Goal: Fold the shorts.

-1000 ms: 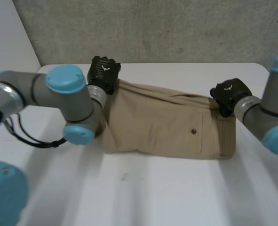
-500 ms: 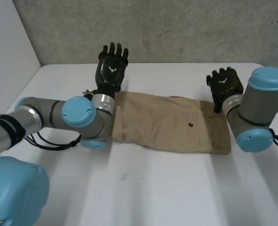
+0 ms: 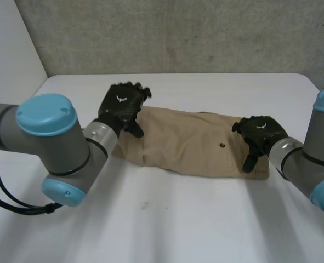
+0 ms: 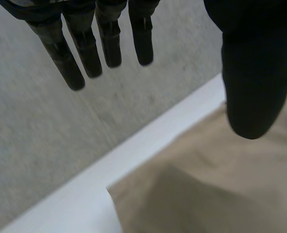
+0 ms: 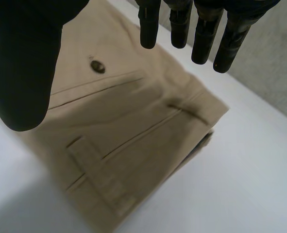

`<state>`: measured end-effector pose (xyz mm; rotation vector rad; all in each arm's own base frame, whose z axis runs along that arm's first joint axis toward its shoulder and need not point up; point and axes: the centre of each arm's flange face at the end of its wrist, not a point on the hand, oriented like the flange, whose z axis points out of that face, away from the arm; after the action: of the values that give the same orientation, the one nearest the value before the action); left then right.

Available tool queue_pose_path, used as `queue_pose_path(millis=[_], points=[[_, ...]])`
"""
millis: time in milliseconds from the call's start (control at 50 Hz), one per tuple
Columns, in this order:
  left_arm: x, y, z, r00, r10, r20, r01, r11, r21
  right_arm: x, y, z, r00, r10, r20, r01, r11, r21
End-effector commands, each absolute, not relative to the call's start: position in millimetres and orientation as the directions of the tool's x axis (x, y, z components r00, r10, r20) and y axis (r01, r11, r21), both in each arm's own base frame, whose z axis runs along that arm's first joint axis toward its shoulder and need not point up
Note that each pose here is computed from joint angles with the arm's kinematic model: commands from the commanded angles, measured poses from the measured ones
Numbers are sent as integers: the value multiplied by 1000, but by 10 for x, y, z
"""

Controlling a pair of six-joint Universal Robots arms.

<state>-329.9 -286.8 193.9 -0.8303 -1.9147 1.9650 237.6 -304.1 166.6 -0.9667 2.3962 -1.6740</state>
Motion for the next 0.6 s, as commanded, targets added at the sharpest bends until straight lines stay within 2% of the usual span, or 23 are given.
queue_pose_path(millis=[20, 80, 180, 260, 600], points=[[-3325, -2999, 1538, -801, 556, -220, 252, -20, -968, 2341, -3089, 1467, -808, -527, 264, -446, 255, -858], [-3276, -3055, 1489, -802, 528, -280, 310, -33, -950, 2293, -3142, 1410, -815, -516, 264, -443, 262, -857], [-3043, -3203, 1394, -781, 457, -425, 462, -34, -886, 2266, -3164, 1329, -817, -515, 260, -447, 279, -850], [-3003, -3176, 1346, -753, 463, -467, 516, -25, -856, 2249, -3187, 1323, -820, -510, 260, -445, 282, -850], [-2937, -3187, 1281, -753, 444, -487, 548, 11, -837, 2247, -3145, 1263, -818, -515, 255, -451, 299, -841]])
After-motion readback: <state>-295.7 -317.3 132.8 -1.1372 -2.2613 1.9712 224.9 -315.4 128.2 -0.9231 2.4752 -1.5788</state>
